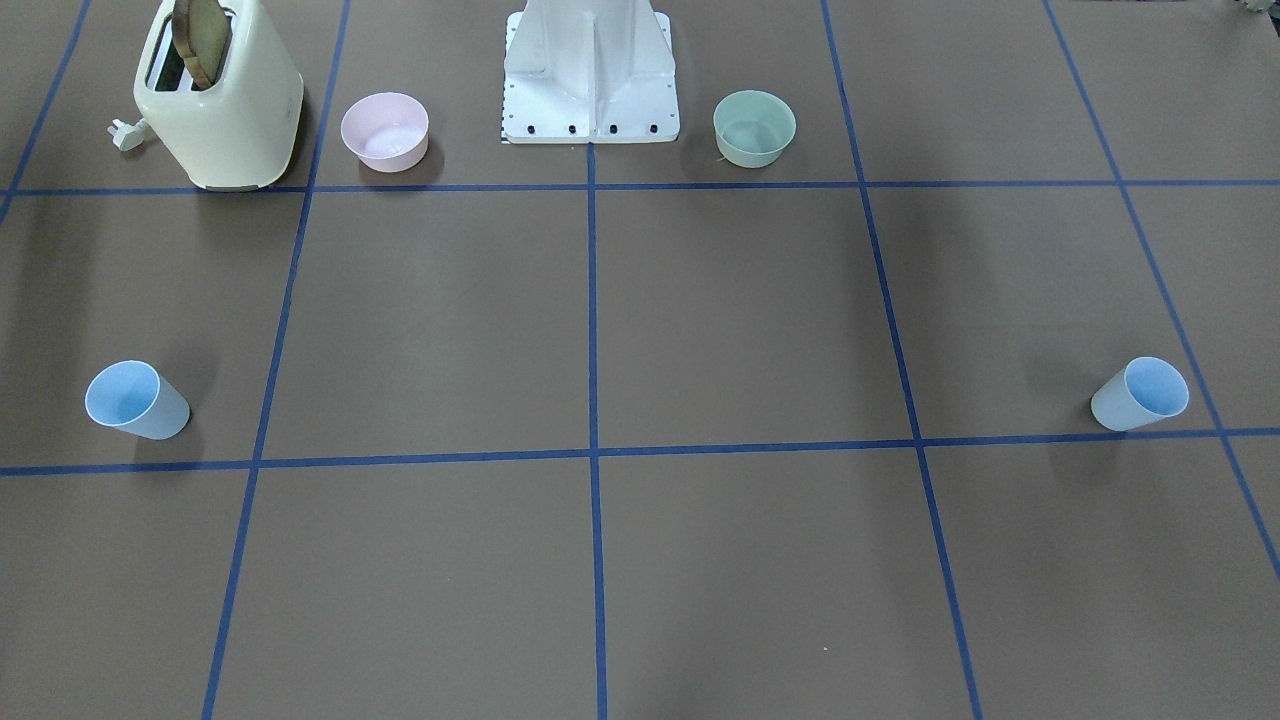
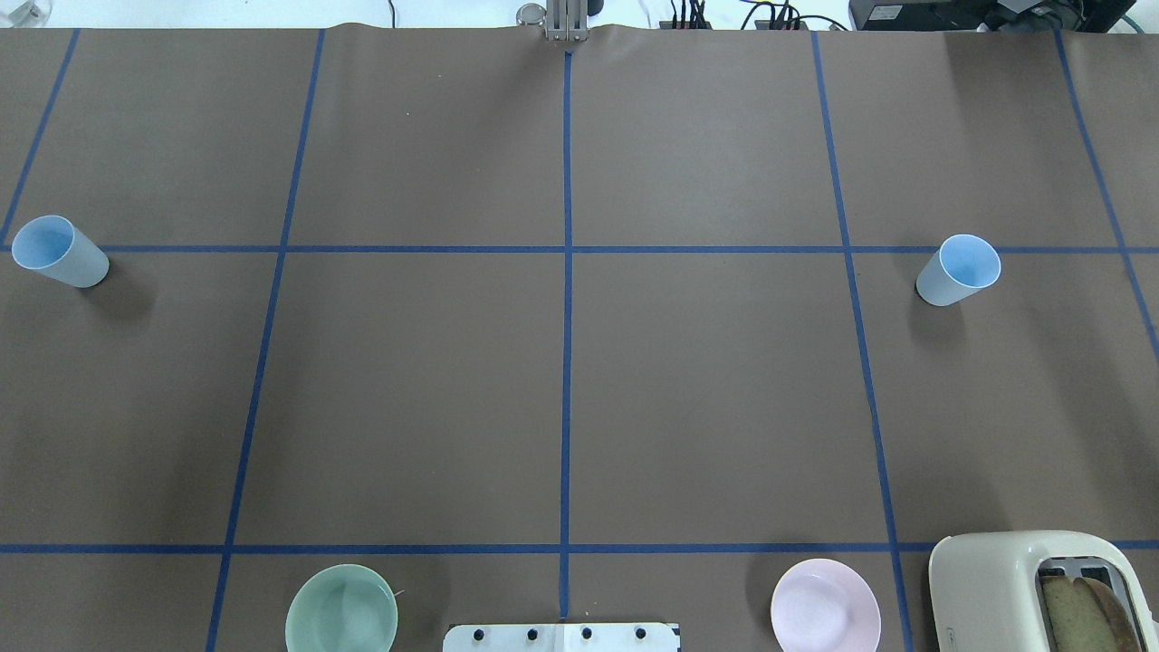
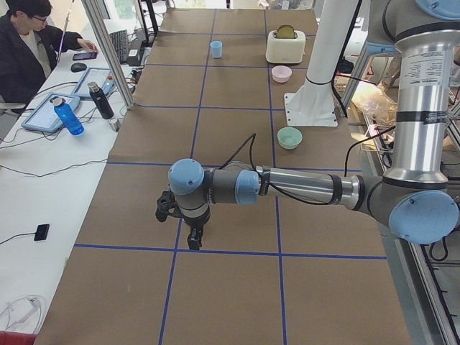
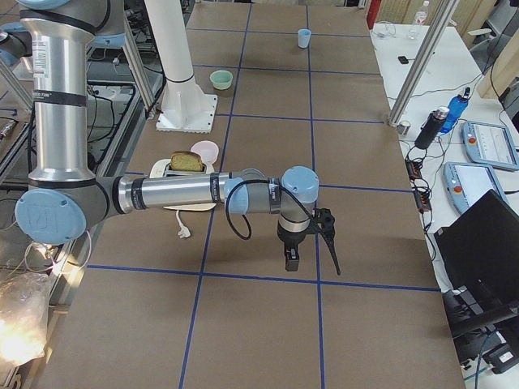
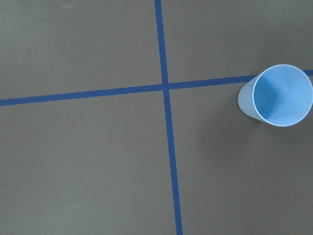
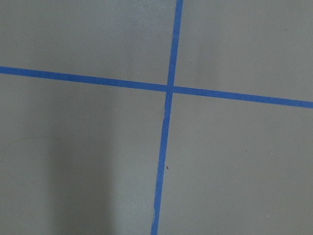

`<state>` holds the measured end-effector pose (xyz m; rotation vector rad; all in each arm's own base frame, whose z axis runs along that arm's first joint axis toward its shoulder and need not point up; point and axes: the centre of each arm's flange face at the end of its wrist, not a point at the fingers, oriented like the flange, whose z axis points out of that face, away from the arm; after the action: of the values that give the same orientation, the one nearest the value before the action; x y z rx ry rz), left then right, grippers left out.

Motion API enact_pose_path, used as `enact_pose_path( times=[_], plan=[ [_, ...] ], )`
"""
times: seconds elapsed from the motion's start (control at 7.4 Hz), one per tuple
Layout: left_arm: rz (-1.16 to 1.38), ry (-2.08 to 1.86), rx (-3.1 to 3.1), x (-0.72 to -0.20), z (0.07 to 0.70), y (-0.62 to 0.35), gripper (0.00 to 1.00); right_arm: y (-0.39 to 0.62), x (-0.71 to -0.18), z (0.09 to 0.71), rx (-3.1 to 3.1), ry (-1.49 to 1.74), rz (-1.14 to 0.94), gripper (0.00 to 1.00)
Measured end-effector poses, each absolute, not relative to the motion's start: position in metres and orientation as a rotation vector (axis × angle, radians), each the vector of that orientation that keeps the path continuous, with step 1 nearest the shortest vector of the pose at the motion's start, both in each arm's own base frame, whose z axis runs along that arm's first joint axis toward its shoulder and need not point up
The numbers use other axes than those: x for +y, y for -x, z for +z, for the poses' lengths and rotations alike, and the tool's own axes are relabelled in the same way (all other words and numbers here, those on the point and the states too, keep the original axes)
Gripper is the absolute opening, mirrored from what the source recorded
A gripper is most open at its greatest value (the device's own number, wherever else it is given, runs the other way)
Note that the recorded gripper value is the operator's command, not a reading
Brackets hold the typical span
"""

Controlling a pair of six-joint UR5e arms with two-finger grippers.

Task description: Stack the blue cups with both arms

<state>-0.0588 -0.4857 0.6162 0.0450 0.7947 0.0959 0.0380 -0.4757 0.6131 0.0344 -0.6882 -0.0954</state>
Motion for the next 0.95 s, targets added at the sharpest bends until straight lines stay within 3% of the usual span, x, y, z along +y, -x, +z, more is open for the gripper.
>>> enact_pose_path(
  times=[0.95],
  plan=[
    [0.116,-0.12,0.789,-0.51,0.582,0.061,0.98,-0.037,-0.482,0.586,-0.69,-0.089,-0.116,1.0]
  ],
)
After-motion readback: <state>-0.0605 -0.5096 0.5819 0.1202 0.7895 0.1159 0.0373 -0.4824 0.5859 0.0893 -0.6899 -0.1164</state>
